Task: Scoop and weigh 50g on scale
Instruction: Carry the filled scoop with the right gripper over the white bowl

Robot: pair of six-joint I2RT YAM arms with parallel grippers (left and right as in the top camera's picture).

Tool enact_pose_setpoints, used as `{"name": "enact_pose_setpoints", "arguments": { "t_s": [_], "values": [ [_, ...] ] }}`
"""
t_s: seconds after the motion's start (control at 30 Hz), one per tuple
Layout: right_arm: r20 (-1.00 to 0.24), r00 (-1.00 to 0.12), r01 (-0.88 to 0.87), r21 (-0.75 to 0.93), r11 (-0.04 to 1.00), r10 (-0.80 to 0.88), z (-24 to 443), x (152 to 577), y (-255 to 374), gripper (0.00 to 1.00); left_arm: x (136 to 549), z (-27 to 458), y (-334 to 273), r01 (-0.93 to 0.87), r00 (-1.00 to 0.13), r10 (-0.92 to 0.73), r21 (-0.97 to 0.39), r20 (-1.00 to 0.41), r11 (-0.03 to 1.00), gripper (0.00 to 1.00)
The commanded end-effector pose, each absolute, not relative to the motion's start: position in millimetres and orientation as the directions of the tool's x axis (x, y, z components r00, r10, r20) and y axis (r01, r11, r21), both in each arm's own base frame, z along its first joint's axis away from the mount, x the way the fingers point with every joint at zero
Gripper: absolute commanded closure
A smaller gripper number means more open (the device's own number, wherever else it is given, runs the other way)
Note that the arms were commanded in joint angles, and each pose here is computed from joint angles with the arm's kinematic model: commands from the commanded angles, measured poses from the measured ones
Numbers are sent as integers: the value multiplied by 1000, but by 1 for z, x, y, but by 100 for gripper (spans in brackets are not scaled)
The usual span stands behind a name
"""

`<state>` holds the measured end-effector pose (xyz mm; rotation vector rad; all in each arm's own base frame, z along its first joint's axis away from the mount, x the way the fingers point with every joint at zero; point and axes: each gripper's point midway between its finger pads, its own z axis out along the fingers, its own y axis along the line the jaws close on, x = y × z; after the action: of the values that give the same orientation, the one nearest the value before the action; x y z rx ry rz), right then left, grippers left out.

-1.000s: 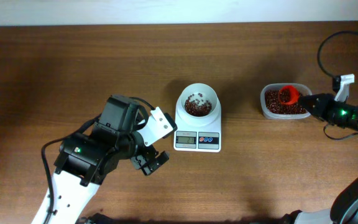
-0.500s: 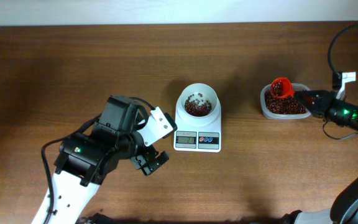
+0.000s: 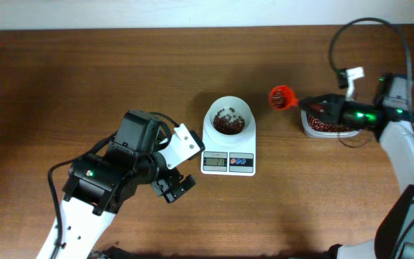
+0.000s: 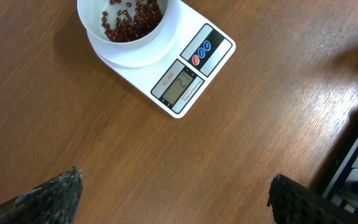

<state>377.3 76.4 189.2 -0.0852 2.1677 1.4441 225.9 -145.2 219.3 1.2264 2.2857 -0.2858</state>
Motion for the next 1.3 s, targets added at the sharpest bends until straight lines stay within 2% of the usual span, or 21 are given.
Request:
{"name": "enact_pose_setpoints", "arguments": {
  "t_s": [0.0, 0.17, 0.3, 0.57, 0.67, 0.83, 1.0, 1.27],
  "values": [
    [-461, -873, -378, 846, 376, 160, 192, 372, 112, 96, 229, 228, -144, 823, -429, 712, 84, -556, 562, 1],
    [-502, -862, -426, 791, 440, 69, 179, 372, 146, 96, 229, 228, -144, 823, -429, 712, 84, -556, 562, 1],
    [-583, -813, -509, 697, 505, -14, 170, 376, 169, 96, 229, 228, -144, 823, -429, 712, 84, -556, 562, 1],
    [-760, -614, -758, 491, 430, -215, 169, 362, 202, 96, 229, 228, -144, 823, -429, 712, 84, -556, 562, 2],
    [-770, -596, -770, 466, 436, -229, 167, 364, 201, 96, 229, 228, -144, 823, -429, 712, 84, -556, 562, 1],
    [-757, -605, -746, 429, 509, -247, 157, 372, 193, 96, 229, 228, -144, 823, -429, 712, 84, -556, 562, 1],
    [-780, -543, -798, 364, 480, -312, 152, 367, 192, 96, 229, 228, -144, 823, -429, 712, 84, -556, 562, 1],
    [-777, -544, -799, 365, 478, -316, 151, 365, 192, 96, 229, 228, -144, 823, -429, 712, 84, -556, 562, 1]
  ]
}}
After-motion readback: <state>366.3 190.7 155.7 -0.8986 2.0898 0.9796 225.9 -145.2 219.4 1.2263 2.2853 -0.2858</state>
